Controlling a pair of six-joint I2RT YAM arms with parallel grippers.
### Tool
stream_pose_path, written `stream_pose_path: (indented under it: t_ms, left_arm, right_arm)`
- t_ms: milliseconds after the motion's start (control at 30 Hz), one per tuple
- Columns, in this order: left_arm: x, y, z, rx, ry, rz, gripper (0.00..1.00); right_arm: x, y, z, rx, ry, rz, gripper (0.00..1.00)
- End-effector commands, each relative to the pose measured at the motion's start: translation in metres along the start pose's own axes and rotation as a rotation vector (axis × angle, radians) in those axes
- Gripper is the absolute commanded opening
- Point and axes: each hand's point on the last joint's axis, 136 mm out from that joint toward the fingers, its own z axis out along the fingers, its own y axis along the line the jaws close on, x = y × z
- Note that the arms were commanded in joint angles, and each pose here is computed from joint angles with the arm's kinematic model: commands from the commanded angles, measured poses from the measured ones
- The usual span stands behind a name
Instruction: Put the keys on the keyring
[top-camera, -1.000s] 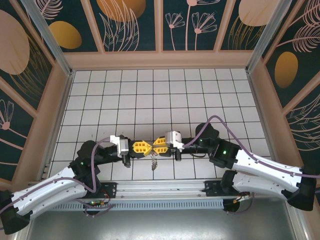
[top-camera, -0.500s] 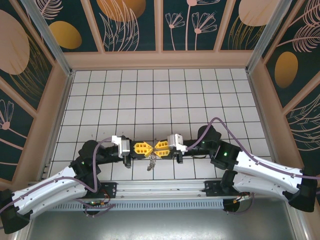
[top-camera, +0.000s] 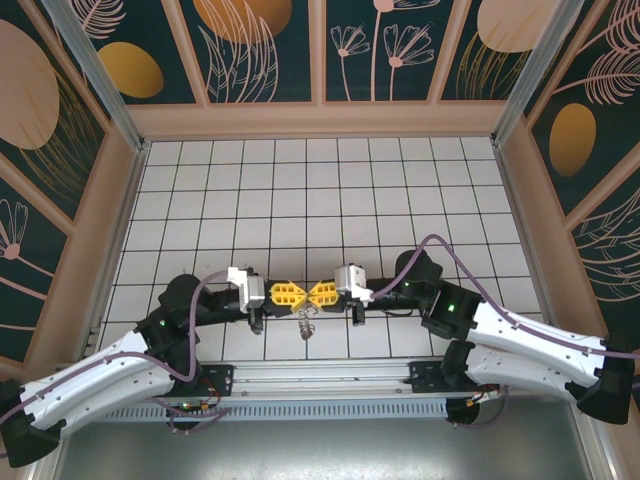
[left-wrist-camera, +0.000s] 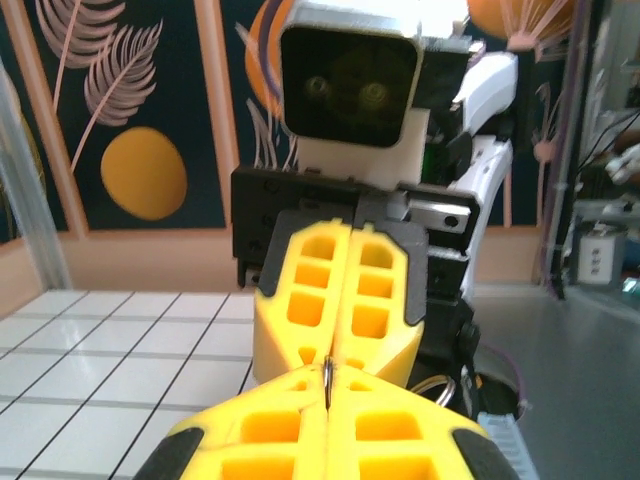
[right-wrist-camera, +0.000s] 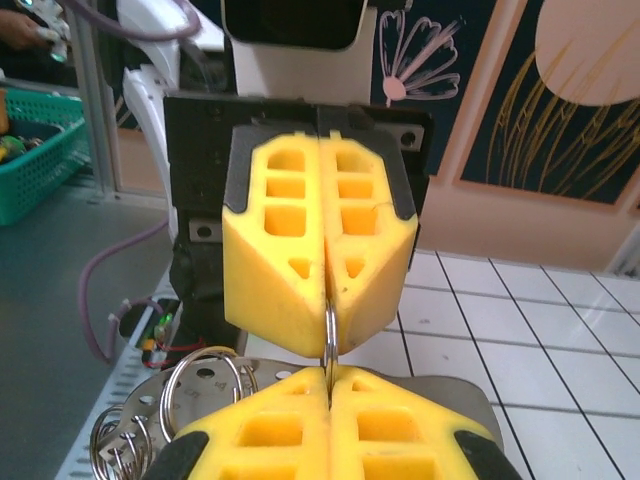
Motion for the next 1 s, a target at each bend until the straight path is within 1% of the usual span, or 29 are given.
stream_pose_path:
  t_ms: [0, 67, 167, 233, 267, 333, 467, 633, 667, 733, 833, 967]
  left_arm:
    - [0.005, 0.016, -0.002, -0.091, 0.111, 0.013, 0.12]
    - [0.012, 0.021, -0.004, -0.120, 0.174, 0.017, 0.16]
    - [0.019, 0.024, -0.005, -0.134, 0.240, 0.020, 0.16]
    - [0.021, 0.024, -0.005, -0.132, 0.252, 0.017, 0.14]
    - [0.020, 0.023, -0.005, -0.130, 0.253, 0.019, 0.12]
    - [0.021, 0.022, -0.005, -0.123, 0.253, 0.017, 0.10]
    - [0.022, 0.019, -0.002, -0.099, 0.251, 0.015, 0.15]
    - [0.022, 0.015, 0.001, -0.064, 0.255, 0.008, 0.15]
    - [0.021, 0.014, 0.002, -0.056, 0.256, 0.007, 0.13]
    - [0.021, 0.013, 0.004, -0.047, 0.260, 0.006, 0.01]
    - [0.017, 0.012, 0.003, -0.042, 0.243, 0.015, 0.00]
    - [0.003, 0.009, 0.000, -0.044, 0.177, 0.025, 0.00]
  right_arm:
    - [-0.011, -0.006, -0.002, 0.027, 0.018, -0.056, 0.00]
    - [-0.012, -0.006, -0.003, 0.022, 0.032, -0.072, 0.00]
    - [-0.017, -0.006, -0.004, 0.013, 0.038, -0.094, 0.00]
    - [-0.019, -0.006, -0.004, 0.008, 0.040, -0.105, 0.00]
    - [-0.018, -0.006, -0.003, 0.003, 0.049, -0.107, 0.00]
    - [-0.019, -0.005, -0.002, -0.005, 0.055, -0.112, 0.00]
    - [-0.018, -0.005, 0.001, -0.021, 0.071, -0.113, 0.00]
    - [-0.014, -0.006, 0.004, -0.027, 0.097, -0.108, 0.00]
    - [-0.013, -0.006, 0.004, -0.030, 0.101, -0.107, 0.00]
    - [-0.012, -0.006, 0.005, -0.032, 0.105, -0.107, 0.00]
    - [-0.012, -0.006, 0.005, -0.031, 0.108, -0.107, 0.00]
    - [-0.009, -0.008, 0.003, -0.008, 0.115, -0.103, 0.00]
